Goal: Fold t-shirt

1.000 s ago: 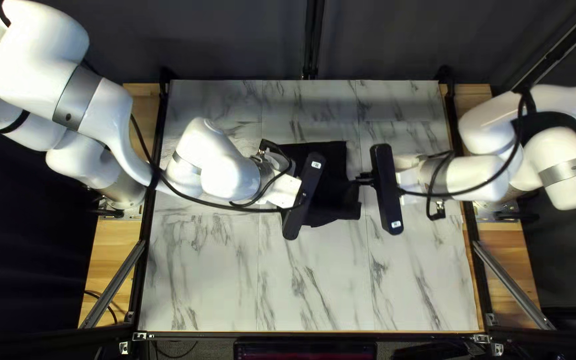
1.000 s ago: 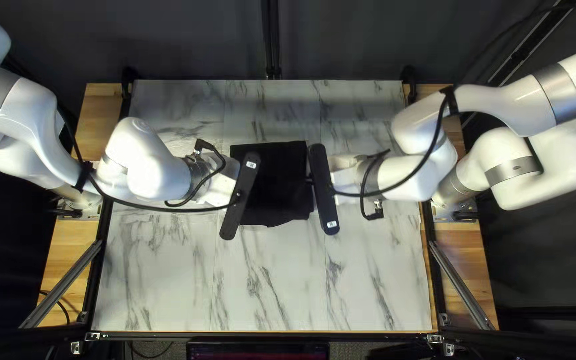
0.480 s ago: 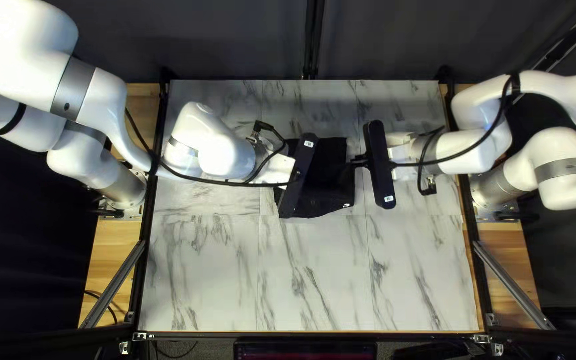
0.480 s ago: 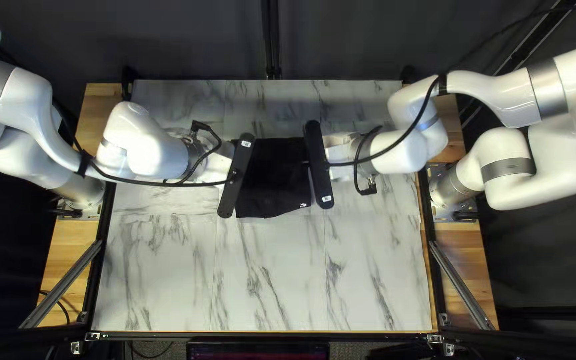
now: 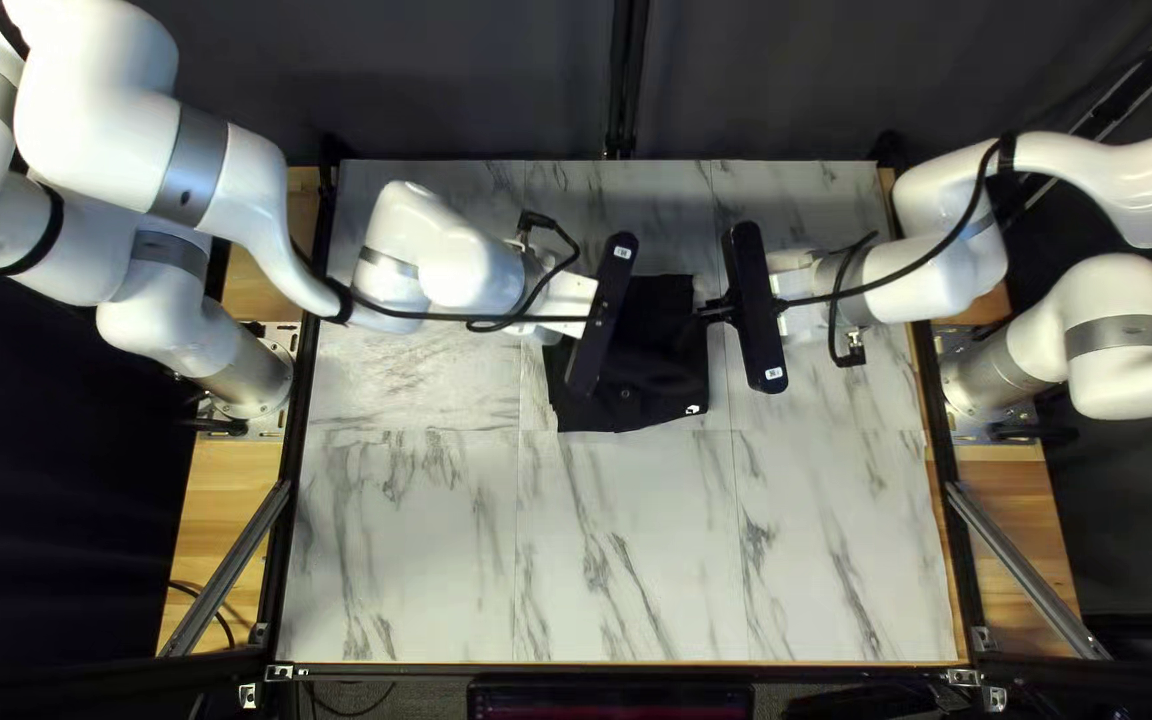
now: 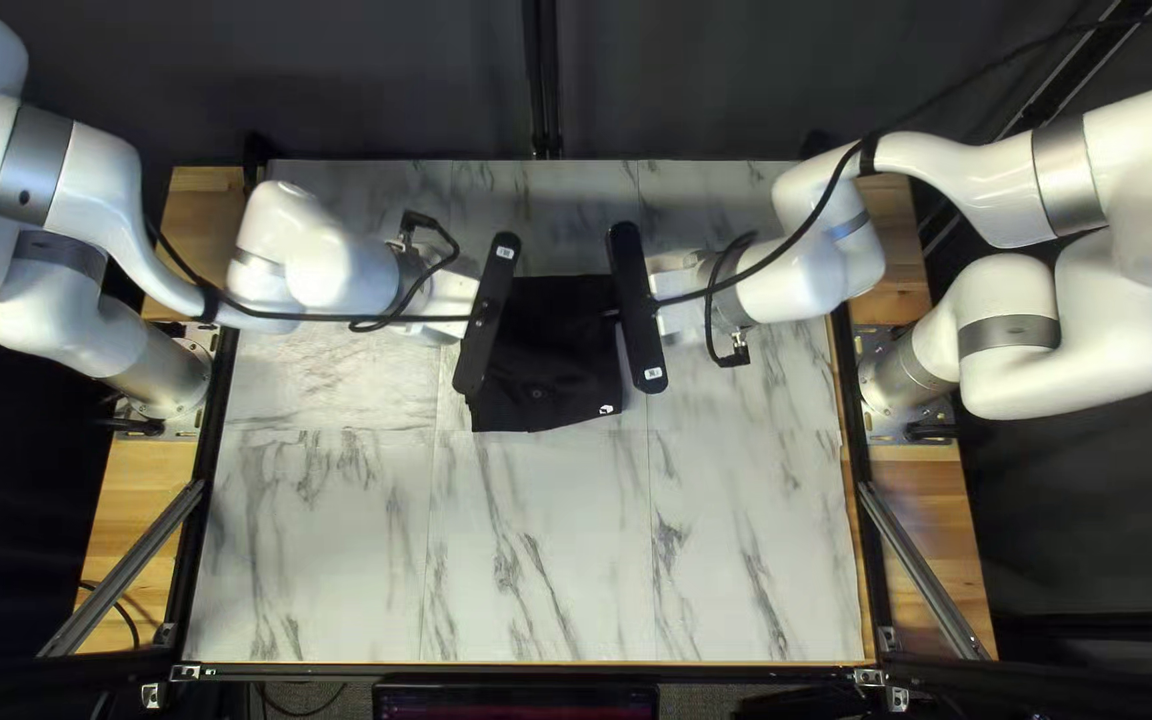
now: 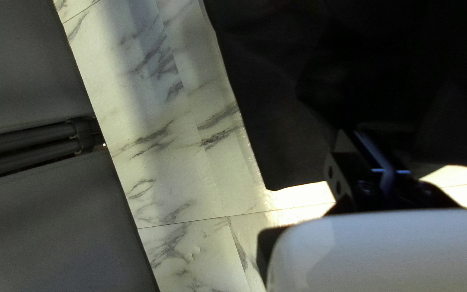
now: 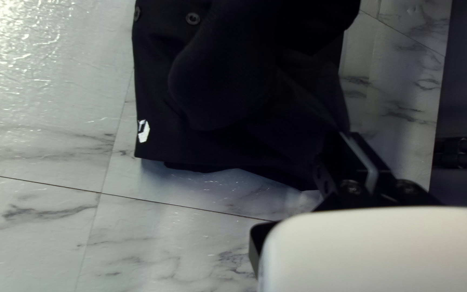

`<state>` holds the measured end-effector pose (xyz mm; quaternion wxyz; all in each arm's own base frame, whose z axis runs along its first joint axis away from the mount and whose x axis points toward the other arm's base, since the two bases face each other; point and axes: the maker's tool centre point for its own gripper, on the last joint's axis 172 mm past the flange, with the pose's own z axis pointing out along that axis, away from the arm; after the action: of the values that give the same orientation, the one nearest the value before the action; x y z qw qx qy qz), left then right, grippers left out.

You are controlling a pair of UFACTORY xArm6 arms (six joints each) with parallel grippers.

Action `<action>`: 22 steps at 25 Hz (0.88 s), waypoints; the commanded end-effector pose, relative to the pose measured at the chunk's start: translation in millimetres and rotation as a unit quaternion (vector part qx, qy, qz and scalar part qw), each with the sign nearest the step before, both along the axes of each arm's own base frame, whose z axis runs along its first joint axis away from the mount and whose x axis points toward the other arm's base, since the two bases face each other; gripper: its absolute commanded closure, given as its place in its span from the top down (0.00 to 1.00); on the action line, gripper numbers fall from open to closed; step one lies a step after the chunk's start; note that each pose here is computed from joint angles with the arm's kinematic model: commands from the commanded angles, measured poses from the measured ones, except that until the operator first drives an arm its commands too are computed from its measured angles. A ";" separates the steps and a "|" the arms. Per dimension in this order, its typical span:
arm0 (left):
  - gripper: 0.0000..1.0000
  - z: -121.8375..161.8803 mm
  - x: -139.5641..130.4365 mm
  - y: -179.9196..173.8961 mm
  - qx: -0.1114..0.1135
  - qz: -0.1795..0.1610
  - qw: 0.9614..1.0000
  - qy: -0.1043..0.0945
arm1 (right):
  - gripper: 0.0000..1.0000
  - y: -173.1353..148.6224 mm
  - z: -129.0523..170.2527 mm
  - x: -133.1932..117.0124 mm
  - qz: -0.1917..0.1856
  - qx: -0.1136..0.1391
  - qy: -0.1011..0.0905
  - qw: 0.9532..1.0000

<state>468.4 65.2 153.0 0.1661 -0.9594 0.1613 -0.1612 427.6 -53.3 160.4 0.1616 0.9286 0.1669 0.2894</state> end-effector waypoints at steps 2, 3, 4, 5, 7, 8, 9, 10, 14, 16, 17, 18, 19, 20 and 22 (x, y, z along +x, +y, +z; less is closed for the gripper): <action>0.00 -8.6 -2.7 8.1 -0.004 0.005 1.000 0.000 | 0.00 -10.3 -15.2 -3.0 -0.001 0.010 0.004 1.000; 0.00 -11.2 -3.4 10.0 -0.006 0.006 1.000 0.000 | 0.00 -11.6 -16.9 -3.1 -0.001 0.012 0.004 1.000; 0.00 -12.2 -3.6 10.8 -0.006 0.007 1.000 0.000 | 0.00 -12.1 -17.4 -3.2 -0.001 0.012 0.005 1.000; 0.00 -16.0 -3.1 13.0 -0.008 0.009 1.000 0.000 | 0.00 -14.0 -18.8 -2.2 -0.001 0.014 0.006 1.000; 0.00 -20.9 -1.7 15.5 -0.010 0.011 1.000 0.000 | 0.00 -16.2 -20.9 -0.6 -0.001 0.015 0.007 1.000; 0.00 -24.4 -1.0 17.2 -0.012 0.012 1.000 0.000 | 0.00 -16.9 -22.1 0.8 -0.001 0.015 0.007 1.000; 0.00 -25.6 -0.7 17.9 -0.013 0.012 1.000 0.000 | 0.00 -17.2 -22.5 1.3 -0.001 0.015 0.007 1.000; 0.00 -30.3 -0.3 20.4 -0.015 0.014 1.000 0.001 | 0.00 -17.6 -23.9 2.5 0.000 0.015 0.008 1.000; 0.00 -36.9 0.1 23.2 -0.019 0.016 1.000 0.001 | 0.00 -16.9 -23.7 5.3 0.000 0.015 0.010 1.000; 0.00 -37.3 -1.4 23.1 -0.020 0.014 1.000 0.001 | 0.00 -17.5 -24.6 6.6 -0.001 0.015 0.012 1.000; 0.00 -37.1 -2.6 23.2 -0.020 0.014 1.000 0.001 | 0.00 -18.6 -26.4 7.1 -0.001 0.016 0.013 1.000; 0.00 -37.0 -3.6 23.5 -0.021 0.014 1.000 0.001 | 0.00 -19.7 -28.0 7.6 -0.001 0.016 0.014 1.000; 0.00 -36.9 -4.6 23.8 -0.021 0.014 1.000 0.001 | 0.00 -20.6 -29.5 7.8 -0.001 0.016 0.014 1.000; 0.00 -37.0 -6.5 24.8 -0.021 0.015 1.000 0.000 | 0.00 -21.9 -31.6 7.9 -0.002 0.016 0.016 1.000; 0.00 -37.2 -8.7 26.0 -0.021 0.017 1.000 0.000 | 0.00 -22.9 -33.1 8.0 -0.002 0.017 0.018 1.000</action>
<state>461.4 90.3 115.8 0.1486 -0.9651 0.1427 -0.1616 434.9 -74.6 129.3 0.1446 0.9359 0.1634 0.2766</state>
